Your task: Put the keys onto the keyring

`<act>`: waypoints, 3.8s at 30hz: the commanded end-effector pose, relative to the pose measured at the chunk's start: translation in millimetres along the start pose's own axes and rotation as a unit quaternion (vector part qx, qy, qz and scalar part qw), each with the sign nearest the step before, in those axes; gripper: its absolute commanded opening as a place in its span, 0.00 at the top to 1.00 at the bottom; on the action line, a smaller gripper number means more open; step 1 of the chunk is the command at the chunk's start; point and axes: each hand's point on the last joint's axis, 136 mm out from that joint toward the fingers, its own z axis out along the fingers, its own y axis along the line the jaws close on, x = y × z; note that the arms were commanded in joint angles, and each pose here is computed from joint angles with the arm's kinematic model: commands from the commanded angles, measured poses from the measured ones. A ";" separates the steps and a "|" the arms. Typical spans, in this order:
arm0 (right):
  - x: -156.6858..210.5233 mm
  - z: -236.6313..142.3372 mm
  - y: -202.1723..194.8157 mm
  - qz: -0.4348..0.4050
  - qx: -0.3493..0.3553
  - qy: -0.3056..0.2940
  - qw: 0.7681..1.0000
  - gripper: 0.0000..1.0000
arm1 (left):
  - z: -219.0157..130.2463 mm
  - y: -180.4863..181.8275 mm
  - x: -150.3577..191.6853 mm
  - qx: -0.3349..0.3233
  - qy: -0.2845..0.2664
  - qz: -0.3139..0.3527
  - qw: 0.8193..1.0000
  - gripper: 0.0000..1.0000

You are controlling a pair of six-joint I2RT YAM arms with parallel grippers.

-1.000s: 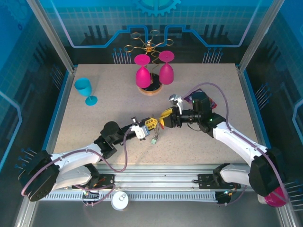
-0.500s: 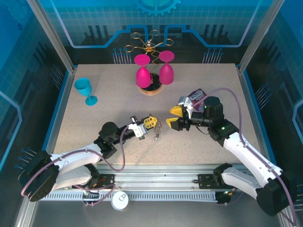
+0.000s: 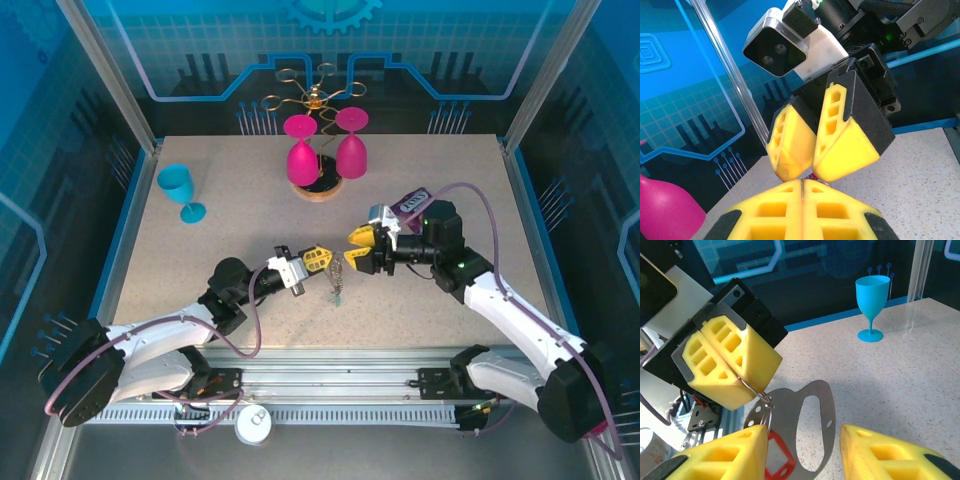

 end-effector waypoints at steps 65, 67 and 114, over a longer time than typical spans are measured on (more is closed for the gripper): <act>11.3 26.5 25.1 -0.203 -0.034 0.127 0.970 1.00 | -12.1 1.0 28.0 0.014 0.120 -0.011 0.993 0.78; 15.7 29.8 25.7 -0.212 -0.033 0.148 0.965 1.00 | -12.3 0.0 28.0 0.019 0.126 -0.011 0.992 0.78; 5.2 8.4 4.8 0.006 -0.027 0.013 1.000 1.00 | -5.6 -7.2 1.6 0.062 0.024 0.006 0.998 1.00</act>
